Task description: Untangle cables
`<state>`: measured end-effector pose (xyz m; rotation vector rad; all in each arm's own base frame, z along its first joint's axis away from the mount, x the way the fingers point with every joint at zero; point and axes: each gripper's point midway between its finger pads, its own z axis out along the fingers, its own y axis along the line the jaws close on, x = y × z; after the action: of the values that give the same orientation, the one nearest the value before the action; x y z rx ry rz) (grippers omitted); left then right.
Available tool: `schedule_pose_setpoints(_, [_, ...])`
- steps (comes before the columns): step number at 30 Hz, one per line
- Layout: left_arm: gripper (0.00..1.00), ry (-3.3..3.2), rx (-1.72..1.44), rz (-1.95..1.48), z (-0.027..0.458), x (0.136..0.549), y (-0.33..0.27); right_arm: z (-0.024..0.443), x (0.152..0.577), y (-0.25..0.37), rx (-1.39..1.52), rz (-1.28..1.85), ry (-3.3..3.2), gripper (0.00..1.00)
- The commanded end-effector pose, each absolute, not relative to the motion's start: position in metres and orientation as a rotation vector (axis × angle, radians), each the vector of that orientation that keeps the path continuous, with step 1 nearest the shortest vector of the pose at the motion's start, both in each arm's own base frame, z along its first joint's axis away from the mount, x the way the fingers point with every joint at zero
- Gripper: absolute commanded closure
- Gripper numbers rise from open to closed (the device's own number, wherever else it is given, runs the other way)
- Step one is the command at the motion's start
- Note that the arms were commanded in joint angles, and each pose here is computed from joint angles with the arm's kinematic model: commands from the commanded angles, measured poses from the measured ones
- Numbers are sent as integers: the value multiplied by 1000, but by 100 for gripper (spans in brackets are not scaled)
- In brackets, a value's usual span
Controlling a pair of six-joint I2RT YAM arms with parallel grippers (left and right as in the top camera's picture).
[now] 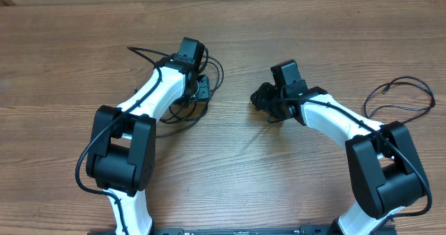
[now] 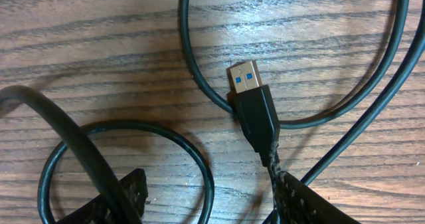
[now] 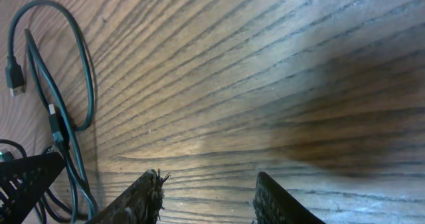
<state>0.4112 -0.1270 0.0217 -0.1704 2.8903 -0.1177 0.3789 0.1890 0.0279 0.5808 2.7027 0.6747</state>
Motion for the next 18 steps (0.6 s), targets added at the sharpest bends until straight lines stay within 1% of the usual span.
schedule_pose_setpoints(1, [38,2876,-172,-132,28,410,-129,24,381,185,591,645,2692,56])
schedule_pose_setpoints(18, [38,2837,-170,-151,29,418,-132,24,382,186,590,647,2689,56])
